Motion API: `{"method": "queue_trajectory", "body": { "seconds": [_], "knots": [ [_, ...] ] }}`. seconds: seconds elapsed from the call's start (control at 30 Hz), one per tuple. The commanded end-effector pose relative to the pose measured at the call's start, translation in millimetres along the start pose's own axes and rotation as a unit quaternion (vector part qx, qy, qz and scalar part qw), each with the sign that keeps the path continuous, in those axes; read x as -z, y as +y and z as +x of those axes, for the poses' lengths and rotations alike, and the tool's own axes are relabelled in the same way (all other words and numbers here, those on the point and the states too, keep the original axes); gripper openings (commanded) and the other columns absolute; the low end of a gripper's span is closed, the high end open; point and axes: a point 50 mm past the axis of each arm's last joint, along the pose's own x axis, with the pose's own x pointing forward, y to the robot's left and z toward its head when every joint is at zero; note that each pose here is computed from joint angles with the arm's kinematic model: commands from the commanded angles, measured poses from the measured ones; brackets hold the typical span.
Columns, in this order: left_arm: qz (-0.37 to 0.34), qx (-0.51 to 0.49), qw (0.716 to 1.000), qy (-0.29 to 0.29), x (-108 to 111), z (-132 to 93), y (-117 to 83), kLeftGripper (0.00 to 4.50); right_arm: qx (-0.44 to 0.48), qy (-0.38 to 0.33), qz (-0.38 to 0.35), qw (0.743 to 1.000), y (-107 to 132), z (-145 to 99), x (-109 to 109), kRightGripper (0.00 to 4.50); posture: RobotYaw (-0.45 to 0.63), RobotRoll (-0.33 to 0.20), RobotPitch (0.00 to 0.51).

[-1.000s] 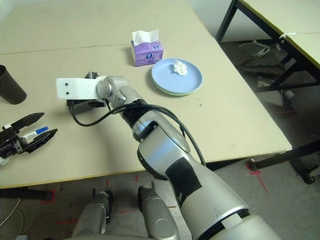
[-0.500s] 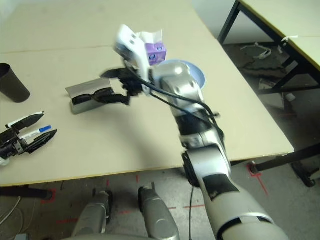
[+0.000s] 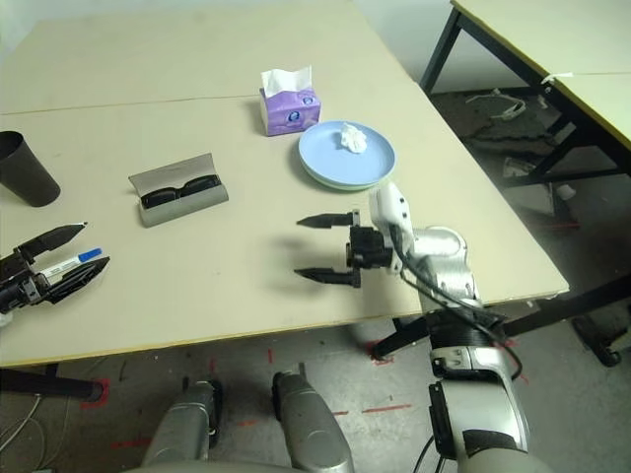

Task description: Organize and tidy the items on the table.

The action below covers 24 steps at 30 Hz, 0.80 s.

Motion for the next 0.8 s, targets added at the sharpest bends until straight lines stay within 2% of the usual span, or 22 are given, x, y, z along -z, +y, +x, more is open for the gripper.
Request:
{"method": "queue_trajectory", "body": {
  "seconds": [0.03,0.23,0.4,0.5,0.6,0.8],
  "knots": [
    [0.005,-0.052,0.998,0.025,3.6,-6.3,4.8,4.50,0.112,-0.010,-0.003,0.994,-14.7,-7.9,4.1,4.46,-0.09,0.000,0.226],
    [0.033,-0.146,0.988,0.045,4.4,-4.2,17.4,4.50,0.233,0.051,0.018,0.971,-20.6,-16.9,17.0,4.46,-0.09,0.000,0.224],
    [0.046,-0.220,0.973,0.049,4.0,7.1,35.7,4.50,0.246,0.053,0.018,0.968,-9.4,-22.5,16.8,4.46,-0.11,0.000,0.224],
    [0.042,-0.254,0.965,0.039,2.7,18.8,48.2,3.89,0.215,0.081,0.005,0.973,0.6,-24.8,19.6,4.50,-0.12,0.000,0.222],
    [0.038,-0.268,0.962,0.034,4.3,33.4,53.3,2.88,0.200,0.088,0.005,0.976,8.0,-25.6,20.8,4.50,-0.14,0.000,0.220],
    [0.040,-0.251,0.966,0.037,11.7,56.5,49.9,0.81,0.188,0.091,0.005,0.978,14.9,-23.2,20.5,4.50,-0.15,0.000,0.218]
  ]
}}
